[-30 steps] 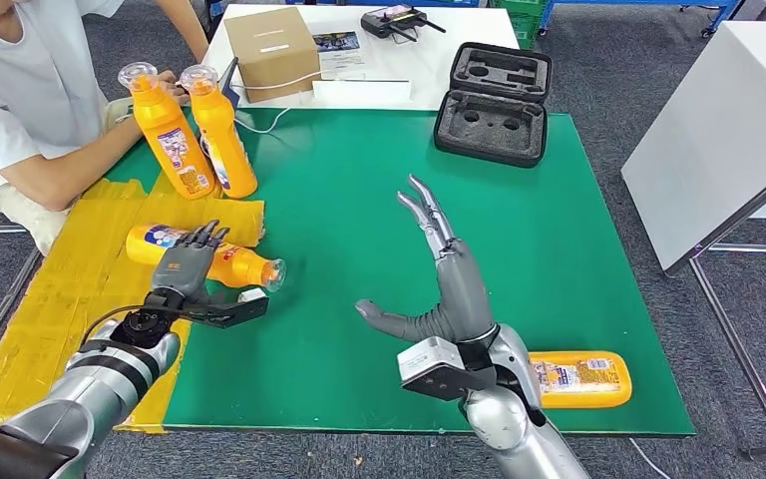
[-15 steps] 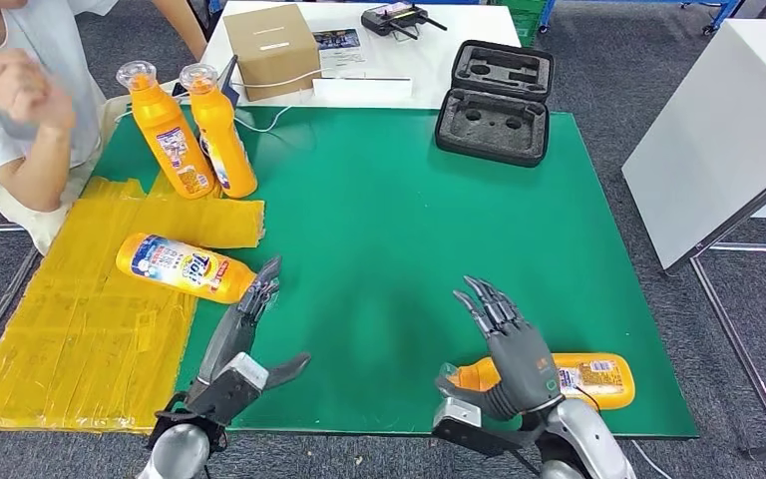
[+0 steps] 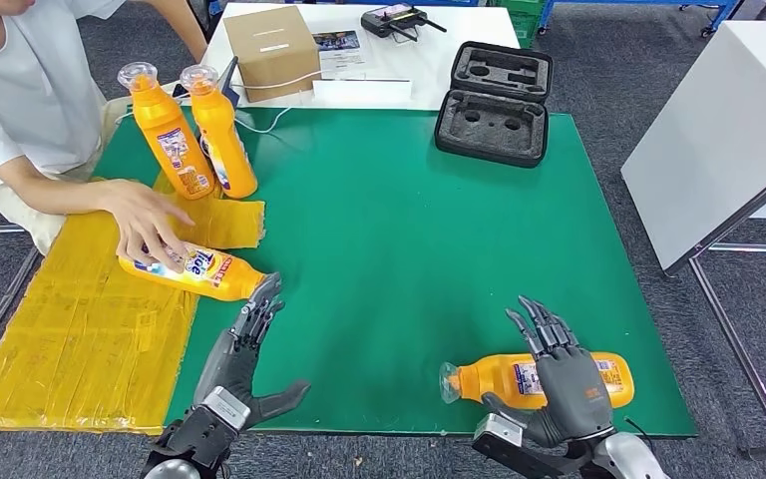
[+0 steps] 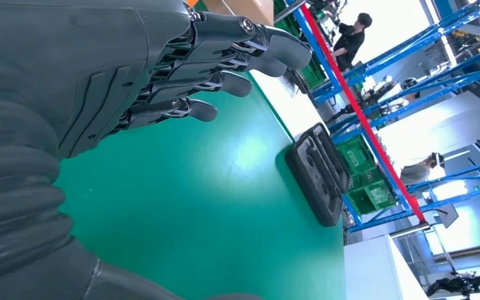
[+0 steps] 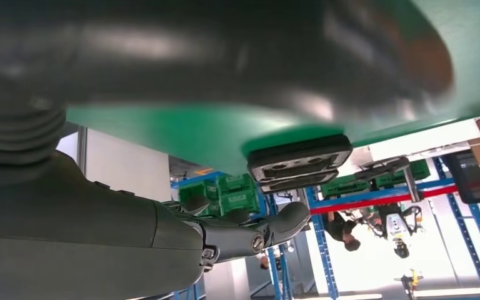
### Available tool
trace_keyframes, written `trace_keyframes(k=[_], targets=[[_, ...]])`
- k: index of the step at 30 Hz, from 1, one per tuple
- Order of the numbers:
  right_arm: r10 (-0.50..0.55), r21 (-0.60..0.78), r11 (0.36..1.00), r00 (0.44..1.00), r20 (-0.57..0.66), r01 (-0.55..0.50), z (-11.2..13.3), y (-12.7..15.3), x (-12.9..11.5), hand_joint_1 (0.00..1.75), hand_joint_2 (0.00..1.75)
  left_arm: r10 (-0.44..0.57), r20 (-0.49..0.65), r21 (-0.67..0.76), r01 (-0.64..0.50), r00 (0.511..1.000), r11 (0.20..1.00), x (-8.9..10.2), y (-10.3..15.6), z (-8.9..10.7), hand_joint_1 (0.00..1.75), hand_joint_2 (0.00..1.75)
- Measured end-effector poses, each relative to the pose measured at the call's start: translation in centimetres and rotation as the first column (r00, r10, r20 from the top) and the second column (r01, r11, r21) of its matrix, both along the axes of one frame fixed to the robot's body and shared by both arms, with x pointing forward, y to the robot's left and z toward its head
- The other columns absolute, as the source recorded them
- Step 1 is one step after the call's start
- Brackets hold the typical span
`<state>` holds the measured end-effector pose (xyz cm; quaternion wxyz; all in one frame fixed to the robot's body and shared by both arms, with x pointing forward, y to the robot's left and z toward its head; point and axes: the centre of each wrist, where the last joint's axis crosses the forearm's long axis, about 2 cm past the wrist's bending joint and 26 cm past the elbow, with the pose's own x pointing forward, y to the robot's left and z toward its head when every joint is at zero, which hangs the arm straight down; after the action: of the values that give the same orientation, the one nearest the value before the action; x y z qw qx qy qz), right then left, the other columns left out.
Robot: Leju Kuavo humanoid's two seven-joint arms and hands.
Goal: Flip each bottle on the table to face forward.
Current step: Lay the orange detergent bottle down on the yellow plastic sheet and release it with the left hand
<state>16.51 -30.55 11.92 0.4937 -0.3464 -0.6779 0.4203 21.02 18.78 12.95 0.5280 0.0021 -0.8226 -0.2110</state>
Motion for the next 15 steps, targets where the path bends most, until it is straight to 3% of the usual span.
trace_keyframes(k=[7,12,15], targets=[[-0.013,-0.011,1.000,1.000,0.003,0.013,0.1,-0.4,-0.2,0.00,0.00,0.000,-0.004,-0.003,0.000,1.000,1.000,-0.1,0.0,0.0,0.00,1.75],[-0.080,-0.079,0.994,0.997,0.003,0.080,0.2,-1.2,-0.2,0.00,0.00,0.019,0.028,0.031,-0.020,0.999,0.999,-0.2,-0.4,0.1,0.00,1.75],[-0.127,-0.131,0.983,0.992,-0.003,0.125,0.1,-2.0,-0.1,0.00,1.31,0.007,0.035,0.033,-0.009,0.999,0.999,-0.2,-0.9,0.2,0.00,1.75]])
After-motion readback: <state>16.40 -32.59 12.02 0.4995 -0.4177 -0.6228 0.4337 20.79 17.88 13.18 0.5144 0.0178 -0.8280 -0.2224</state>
